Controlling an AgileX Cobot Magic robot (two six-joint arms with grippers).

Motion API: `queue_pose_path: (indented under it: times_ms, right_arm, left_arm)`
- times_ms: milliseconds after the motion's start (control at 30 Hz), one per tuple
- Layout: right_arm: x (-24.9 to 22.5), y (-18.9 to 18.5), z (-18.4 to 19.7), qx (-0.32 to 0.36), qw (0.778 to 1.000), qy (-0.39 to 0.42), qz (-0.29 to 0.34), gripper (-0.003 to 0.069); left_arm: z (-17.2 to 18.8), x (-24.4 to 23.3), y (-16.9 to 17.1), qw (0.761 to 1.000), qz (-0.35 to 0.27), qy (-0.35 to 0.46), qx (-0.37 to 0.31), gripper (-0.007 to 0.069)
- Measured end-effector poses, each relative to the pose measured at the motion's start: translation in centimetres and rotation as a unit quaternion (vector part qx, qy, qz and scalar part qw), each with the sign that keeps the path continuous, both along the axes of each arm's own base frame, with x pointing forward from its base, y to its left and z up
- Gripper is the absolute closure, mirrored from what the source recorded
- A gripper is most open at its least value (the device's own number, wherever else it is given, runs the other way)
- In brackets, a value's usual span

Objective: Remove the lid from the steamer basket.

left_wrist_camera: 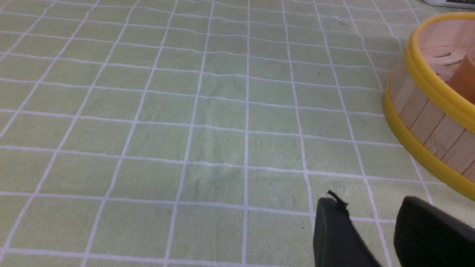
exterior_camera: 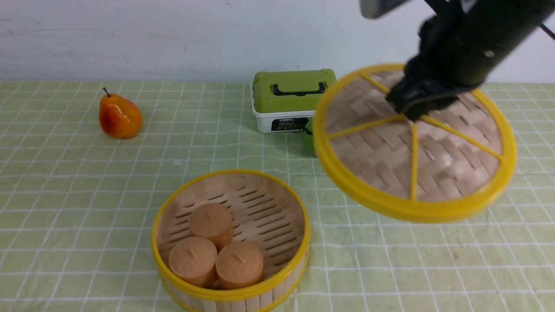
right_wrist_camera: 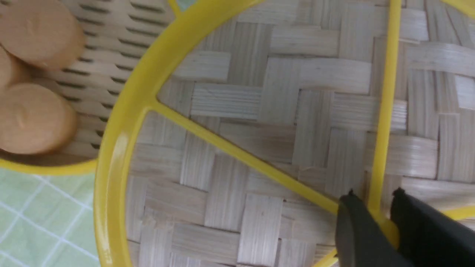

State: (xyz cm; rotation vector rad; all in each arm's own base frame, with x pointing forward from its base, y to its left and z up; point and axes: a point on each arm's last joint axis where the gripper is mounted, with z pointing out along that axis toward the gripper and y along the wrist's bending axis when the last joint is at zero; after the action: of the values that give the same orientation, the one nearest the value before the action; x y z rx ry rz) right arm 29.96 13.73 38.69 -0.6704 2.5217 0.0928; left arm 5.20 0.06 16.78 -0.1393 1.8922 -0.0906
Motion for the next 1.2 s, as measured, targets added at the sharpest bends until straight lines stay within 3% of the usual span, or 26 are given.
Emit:
queue_pose_path:
  times_ms: [100,267,467,567,633,767,900,1033,1167,1200]
  right_arm:
    - [0.1,-1.9,-3.0,0.003,0.999,0.018,-0.041,0.0580]
    - [1.0,-3.4,-11.6,0.026,0.995,0.038,-0.094,0.0580]
    - [2.0,-3.0,-16.5,0.039,0.992,0.050,-0.112,0.0578]
    - [2.6,-2.8,-17.9,0.042,0.990,0.052,-0.121,0.0554]
    - [2.9,-2.7,-18.5,0.043,0.990,0.052,-0.123,0.0501]
    - [3.0,-2.7,-17.7,0.046,0.990,0.047,-0.123,0.0362]
    - [1.3,-3.2,-13.3,0.056,0.991,0.022,-0.116,0.0271]
    - [-2.2,-4.4,-7.7,0.077,0.991,-0.038,-0.102,0.0281]
    - [-9.0,-6.6,-3.2,0.109,0.982,-0.122,-0.090,0.0396]
    - [-9.3,-6.7,-2.9,0.112,0.981,-0.129,-0.090,0.0396]
  left_arm:
    - [0.0,0.0,0.0,1.000,0.000,0.000,0.000,0.0386]
    - [0.0,0.0,0.0,1.000,0.000,0.000,0.000,0.0386]
    - [0.0,0.0,0.0,1.000,0.000,0.000,0.000,0.0386]
    - [0.0,0.0,0.0,1.000,0.000,0.000,0.000,0.0386]
    - [0.0,0.0,0.0,1.000,0.000,0.000,0.000,0.0386]
    - [0.0,0.0,0.0,1.000,0.000,0.000,0.000,0.0386]
    - [0.0,0.0,0.0,1.000,0.000,0.000,0.000,0.0386]
    - [0.0,0.0,0.0,1.000,0.000,0.000,0.000,0.0386]
    - [0.0,0.0,0.0,1.000,0.000,0.000,0.000,0.0386]
    - [0.0,0.0,0.0,1.000,0.000,0.000,0.000,0.0386]
